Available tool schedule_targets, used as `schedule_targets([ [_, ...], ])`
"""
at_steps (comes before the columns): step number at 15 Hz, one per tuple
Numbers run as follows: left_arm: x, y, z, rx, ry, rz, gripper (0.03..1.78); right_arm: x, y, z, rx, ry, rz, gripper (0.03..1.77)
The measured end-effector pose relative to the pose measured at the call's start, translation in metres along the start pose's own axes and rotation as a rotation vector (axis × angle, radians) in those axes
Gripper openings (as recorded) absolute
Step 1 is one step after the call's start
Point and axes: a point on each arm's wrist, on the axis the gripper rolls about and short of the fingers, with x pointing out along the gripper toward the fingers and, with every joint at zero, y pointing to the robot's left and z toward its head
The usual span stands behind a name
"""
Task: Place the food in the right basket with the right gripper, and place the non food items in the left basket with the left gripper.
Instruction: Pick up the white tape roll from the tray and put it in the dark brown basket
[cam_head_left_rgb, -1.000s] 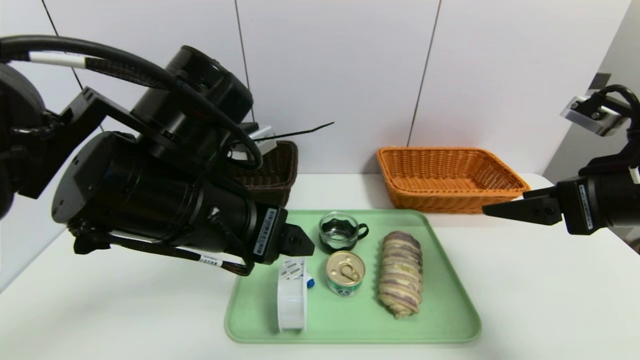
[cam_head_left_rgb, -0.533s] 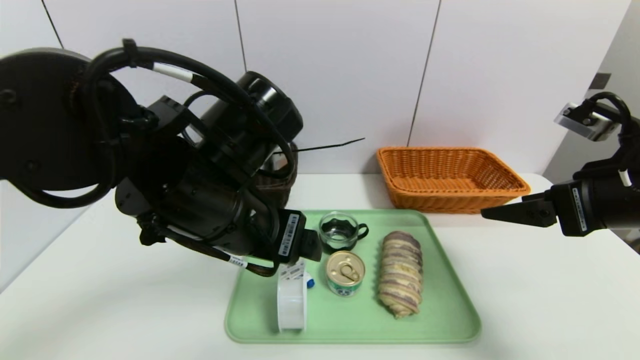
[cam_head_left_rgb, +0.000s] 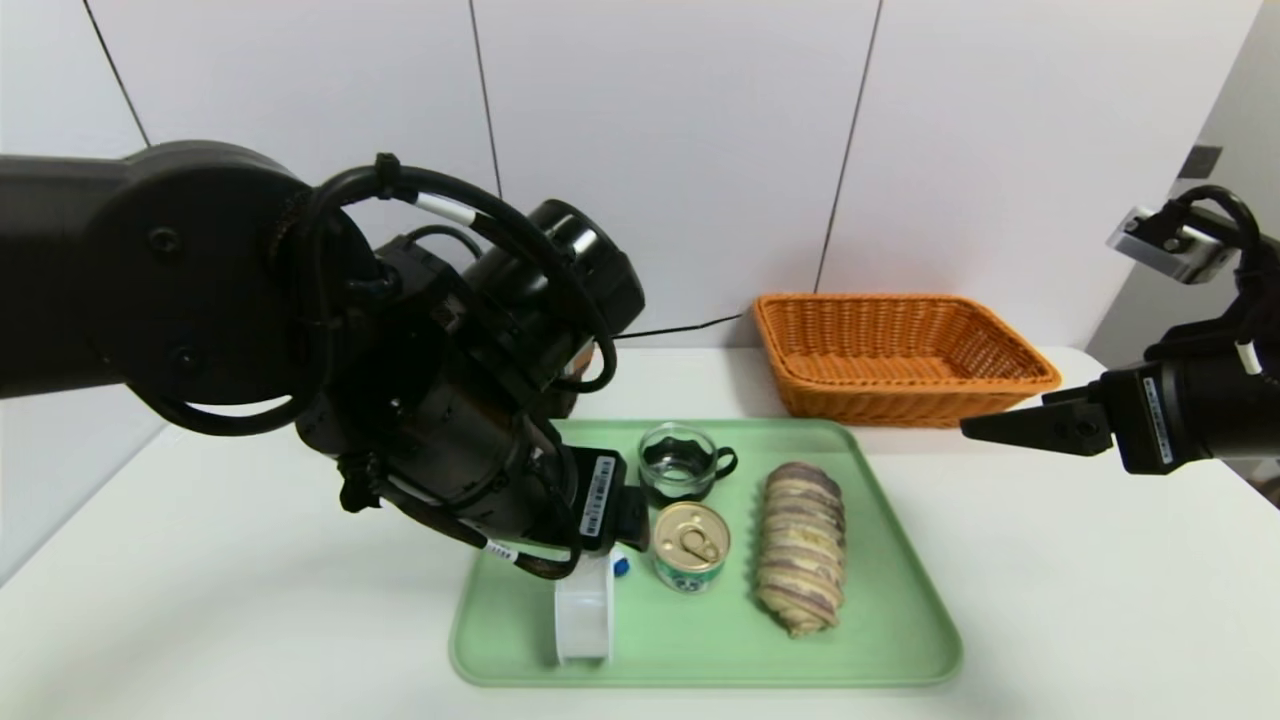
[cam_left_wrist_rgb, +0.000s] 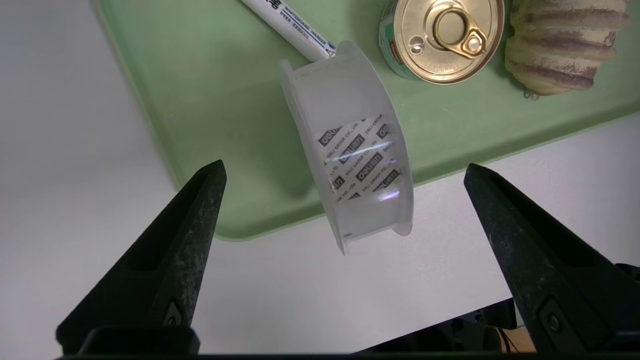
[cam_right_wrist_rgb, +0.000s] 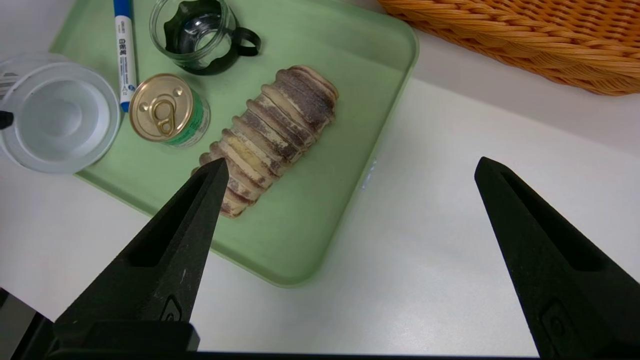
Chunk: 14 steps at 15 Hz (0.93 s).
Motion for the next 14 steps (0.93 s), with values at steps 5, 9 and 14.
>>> schedule_targets([
  [5,0.024,-0.006,-0.004,-0.01,0.06,0.034,1.69,0.002,0.0,-0.005,0.005,0.018,0.0,1.7],
  [9,0.04,-0.004,-0.003,-0.017,0.093,0.068,1.69,0.001,-0.001,-0.006,0.007,0.017,-0.003,1.7],
  [14,0.045,-0.002,-0.003,-0.018,0.103,0.08,1.22,0.001,-0.001,-0.008,0.008,0.019,-0.003,1.7],
])
